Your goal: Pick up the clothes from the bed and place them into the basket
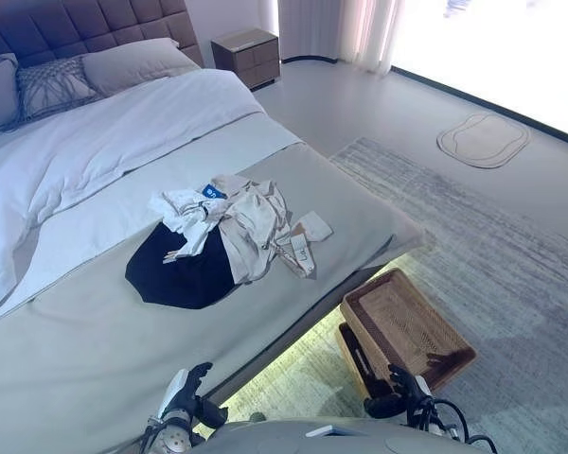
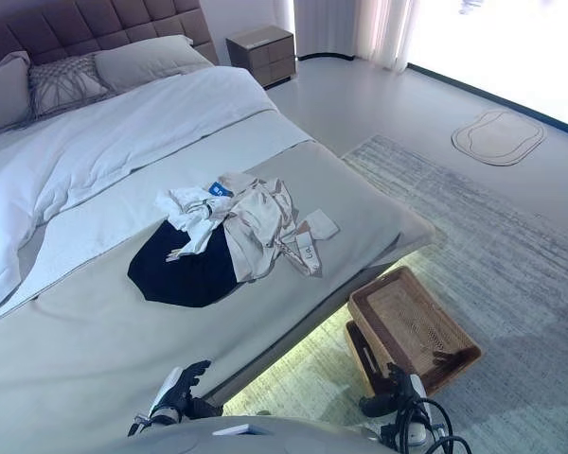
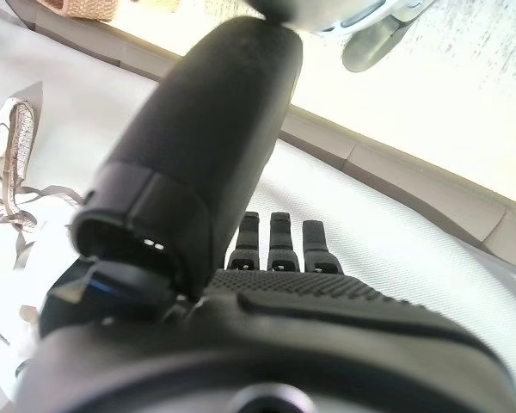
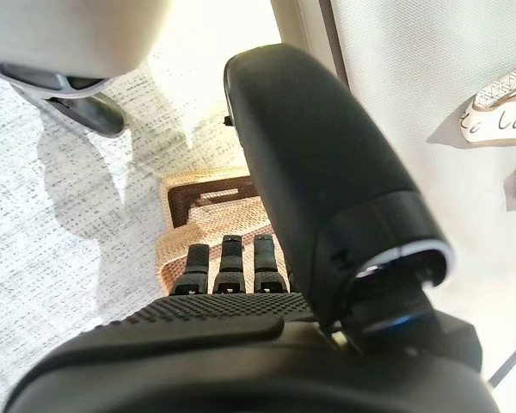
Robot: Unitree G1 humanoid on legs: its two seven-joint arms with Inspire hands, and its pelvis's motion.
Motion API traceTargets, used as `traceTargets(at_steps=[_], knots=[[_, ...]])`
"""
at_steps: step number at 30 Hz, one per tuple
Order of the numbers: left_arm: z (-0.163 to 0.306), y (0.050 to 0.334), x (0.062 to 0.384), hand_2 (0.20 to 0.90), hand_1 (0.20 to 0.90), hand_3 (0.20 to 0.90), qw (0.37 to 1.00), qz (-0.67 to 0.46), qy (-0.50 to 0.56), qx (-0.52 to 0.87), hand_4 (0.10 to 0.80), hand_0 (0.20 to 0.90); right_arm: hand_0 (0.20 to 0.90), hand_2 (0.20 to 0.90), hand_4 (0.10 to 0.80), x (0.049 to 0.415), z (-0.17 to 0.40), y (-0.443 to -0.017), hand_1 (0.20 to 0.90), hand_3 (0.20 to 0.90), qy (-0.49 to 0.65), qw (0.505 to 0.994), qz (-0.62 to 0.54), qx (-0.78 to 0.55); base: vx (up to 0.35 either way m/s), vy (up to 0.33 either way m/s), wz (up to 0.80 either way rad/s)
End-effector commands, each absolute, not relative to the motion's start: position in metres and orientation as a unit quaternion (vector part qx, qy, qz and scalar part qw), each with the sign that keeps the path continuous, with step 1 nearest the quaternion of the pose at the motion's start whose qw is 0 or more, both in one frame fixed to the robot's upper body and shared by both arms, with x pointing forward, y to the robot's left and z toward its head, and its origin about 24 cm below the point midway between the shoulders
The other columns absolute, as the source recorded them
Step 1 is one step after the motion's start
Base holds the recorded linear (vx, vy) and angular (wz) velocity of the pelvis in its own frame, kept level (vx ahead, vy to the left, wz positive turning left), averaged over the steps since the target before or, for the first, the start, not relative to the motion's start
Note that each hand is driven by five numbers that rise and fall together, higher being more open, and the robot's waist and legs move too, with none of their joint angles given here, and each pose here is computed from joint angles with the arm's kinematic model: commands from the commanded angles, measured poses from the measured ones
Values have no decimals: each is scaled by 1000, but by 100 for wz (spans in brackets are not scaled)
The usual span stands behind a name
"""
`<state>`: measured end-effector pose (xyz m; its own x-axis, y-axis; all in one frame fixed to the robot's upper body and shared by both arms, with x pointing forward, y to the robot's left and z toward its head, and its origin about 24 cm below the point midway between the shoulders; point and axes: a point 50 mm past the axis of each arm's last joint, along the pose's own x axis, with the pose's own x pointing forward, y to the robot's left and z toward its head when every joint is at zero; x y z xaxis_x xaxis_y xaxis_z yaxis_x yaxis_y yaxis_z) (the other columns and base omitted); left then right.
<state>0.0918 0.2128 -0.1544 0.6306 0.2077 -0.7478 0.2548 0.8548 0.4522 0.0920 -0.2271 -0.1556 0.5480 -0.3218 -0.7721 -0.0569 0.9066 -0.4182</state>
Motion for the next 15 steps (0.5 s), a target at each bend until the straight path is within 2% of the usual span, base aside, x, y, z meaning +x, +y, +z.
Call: traceTargets(at_steps=[1, 15], knots=[[-147, 209, 119, 900, 900, 900, 891, 17, 390, 233, 800, 900, 900, 900, 800, 122, -146, -226, 900, 900, 415, 879, -85, -219, 0, 0, 0], [-147, 203, 122, 900, 900, 900, 890, -21, 388, 238, 800, 900, 900, 900, 800, 124, -146, -221, 900, 900, 410, 887, -46, -208, 0, 0, 0]])
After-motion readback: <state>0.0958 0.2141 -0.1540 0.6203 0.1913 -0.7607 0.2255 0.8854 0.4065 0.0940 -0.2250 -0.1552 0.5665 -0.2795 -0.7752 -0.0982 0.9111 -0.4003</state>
